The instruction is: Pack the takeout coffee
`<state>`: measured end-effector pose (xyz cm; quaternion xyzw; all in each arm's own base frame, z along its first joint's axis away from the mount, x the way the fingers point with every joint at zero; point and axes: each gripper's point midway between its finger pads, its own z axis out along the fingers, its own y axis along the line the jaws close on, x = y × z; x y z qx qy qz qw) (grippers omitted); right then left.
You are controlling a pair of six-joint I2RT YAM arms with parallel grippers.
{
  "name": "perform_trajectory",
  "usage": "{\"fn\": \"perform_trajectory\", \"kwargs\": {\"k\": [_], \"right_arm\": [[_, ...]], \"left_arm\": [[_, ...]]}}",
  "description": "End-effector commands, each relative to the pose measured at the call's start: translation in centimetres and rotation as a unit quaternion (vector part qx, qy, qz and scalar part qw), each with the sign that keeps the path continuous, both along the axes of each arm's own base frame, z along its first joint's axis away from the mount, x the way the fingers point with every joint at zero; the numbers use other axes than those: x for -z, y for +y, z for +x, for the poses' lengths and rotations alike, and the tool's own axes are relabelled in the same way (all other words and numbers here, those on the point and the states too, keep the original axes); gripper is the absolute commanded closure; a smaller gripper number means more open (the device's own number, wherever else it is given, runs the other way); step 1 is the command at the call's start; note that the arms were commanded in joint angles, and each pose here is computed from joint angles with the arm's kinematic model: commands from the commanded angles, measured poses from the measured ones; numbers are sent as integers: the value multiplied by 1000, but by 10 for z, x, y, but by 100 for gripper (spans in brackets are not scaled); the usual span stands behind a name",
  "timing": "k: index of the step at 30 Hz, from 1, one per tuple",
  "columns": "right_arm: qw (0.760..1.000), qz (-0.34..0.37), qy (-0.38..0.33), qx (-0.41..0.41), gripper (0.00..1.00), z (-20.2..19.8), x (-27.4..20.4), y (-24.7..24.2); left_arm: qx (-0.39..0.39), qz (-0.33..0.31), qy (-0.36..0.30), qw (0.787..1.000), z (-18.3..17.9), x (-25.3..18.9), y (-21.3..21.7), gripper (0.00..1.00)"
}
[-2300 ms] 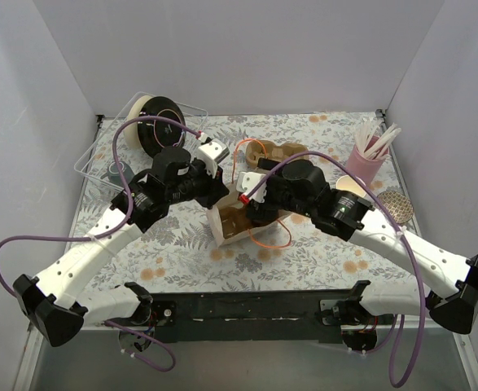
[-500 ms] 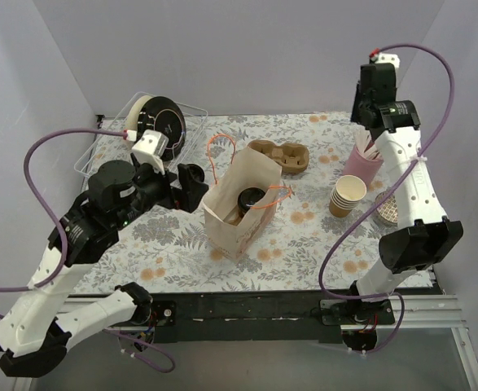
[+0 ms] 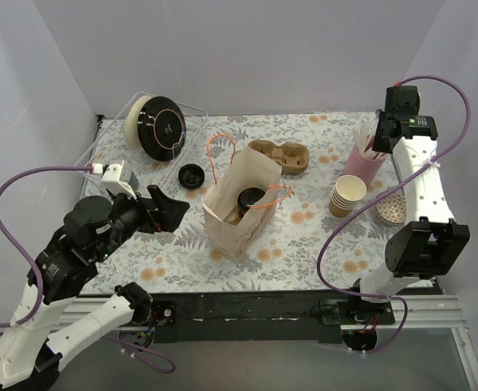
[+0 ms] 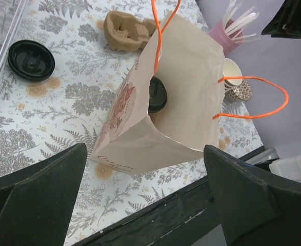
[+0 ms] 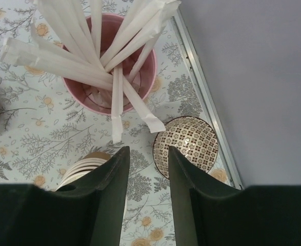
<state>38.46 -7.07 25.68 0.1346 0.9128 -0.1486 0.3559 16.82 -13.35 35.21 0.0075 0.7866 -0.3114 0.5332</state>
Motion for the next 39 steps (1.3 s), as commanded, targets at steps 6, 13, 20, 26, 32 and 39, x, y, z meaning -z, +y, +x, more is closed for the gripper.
{"fn": "perform_trajectory", "kwargs": {"k": [6, 13, 20, 26, 32, 39], "right_arm": [[999, 31, -12, -31, 56, 14, 10, 15], [998, 42, 0, -39, 56, 22, 25, 19], [998, 40, 18, -35, 61, 28, 39, 17], [999, 35, 21, -32, 67, 30, 41, 15], [999, 30, 24, -28, 76, 32, 42, 13], [999, 18, 13, -29, 91, 31, 27, 10]], "left_arm": [[0, 12, 21, 1000, 0, 7, -1, 2], [-5, 7, 28, 1000, -3, 7, 2, 2], [-9, 4, 30, 1000, -4, 8, 3, 2], [-13, 4, 30, 999, -2, 9, 4, 2], [-13, 7, 32, 999, -2, 10, 4, 2], [-16, 10, 34, 999, -1, 12, 4, 2]]}}
